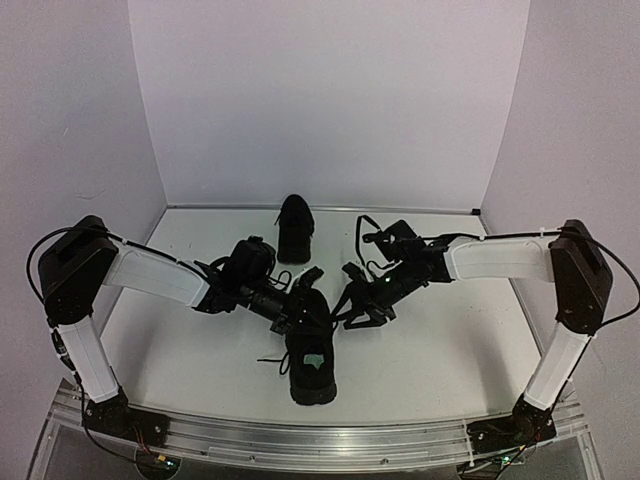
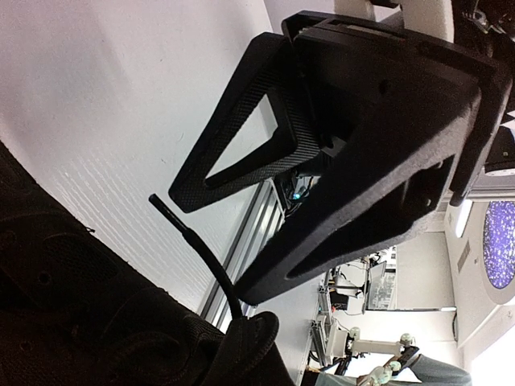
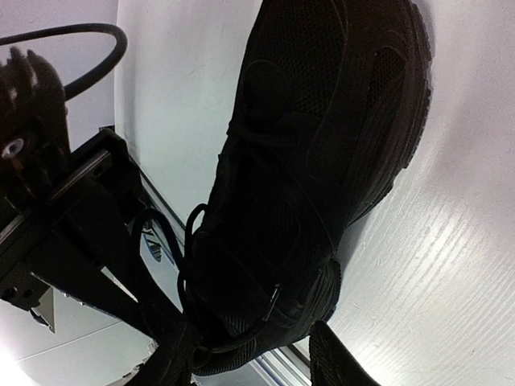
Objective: Tie the shoes
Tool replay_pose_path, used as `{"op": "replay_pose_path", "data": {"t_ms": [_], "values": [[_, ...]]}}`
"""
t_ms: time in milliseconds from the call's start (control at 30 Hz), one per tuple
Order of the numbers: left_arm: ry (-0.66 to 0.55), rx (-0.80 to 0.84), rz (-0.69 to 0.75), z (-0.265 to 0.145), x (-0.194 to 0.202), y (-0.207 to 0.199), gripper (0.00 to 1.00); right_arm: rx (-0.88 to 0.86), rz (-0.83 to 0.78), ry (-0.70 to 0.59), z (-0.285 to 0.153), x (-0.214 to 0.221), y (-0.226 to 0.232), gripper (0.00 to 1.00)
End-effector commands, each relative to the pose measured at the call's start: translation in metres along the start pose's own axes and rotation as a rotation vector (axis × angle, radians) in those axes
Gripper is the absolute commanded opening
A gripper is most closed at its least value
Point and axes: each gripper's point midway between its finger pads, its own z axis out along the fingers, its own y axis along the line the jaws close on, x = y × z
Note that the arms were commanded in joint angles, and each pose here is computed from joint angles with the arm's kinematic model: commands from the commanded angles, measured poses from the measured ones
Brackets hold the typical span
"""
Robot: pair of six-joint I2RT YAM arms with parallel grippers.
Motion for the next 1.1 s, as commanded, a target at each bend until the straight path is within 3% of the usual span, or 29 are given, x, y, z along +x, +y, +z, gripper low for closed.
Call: {"op": "replay_pose_path", "data": {"t_ms": [0,300,400,533,600,700,833,1067], "values": [[-0.025,0.021,0.045,0.0,-0.009,-0.012,0.0,-0.05,0.023,0.008,0.009,-0.003,0.0,0.45],[-0.029,0.016,0.047,0.001,-0.011,-0.01,0.0,-0.123,0.025,0.015,0.015,-0.01,0.011,0.33],[-0.029,0.002,0.046,0.001,-0.011,-0.009,0.0,-0.126,0.027,0.021,0.016,-0.009,0.01,0.24],[-0.027,-0.017,0.051,0.0,-0.012,-0.008,0.0,-0.126,0.029,0.019,0.016,-0.01,0.011,0.02],[-0.029,-0.05,0.053,-0.002,-0.014,-0.006,0.01,-0.123,0.026,0.009,0.013,-0.011,0.012,0.0],[-0.076,-0.108,0.057,-0.015,-0.023,-0.01,0.12,-0.116,0.019,-0.019,0.007,-0.014,0.015,0.0],[-0.16,-0.199,0.107,-0.048,-0.036,-0.02,0.39,-0.103,0.019,-0.058,-0.003,-0.018,0.014,0.0],[-0.195,-0.419,0.196,-0.101,-0.03,-0.017,0.53,-0.081,0.007,-0.108,-0.018,-0.023,0.012,0.0]]}}
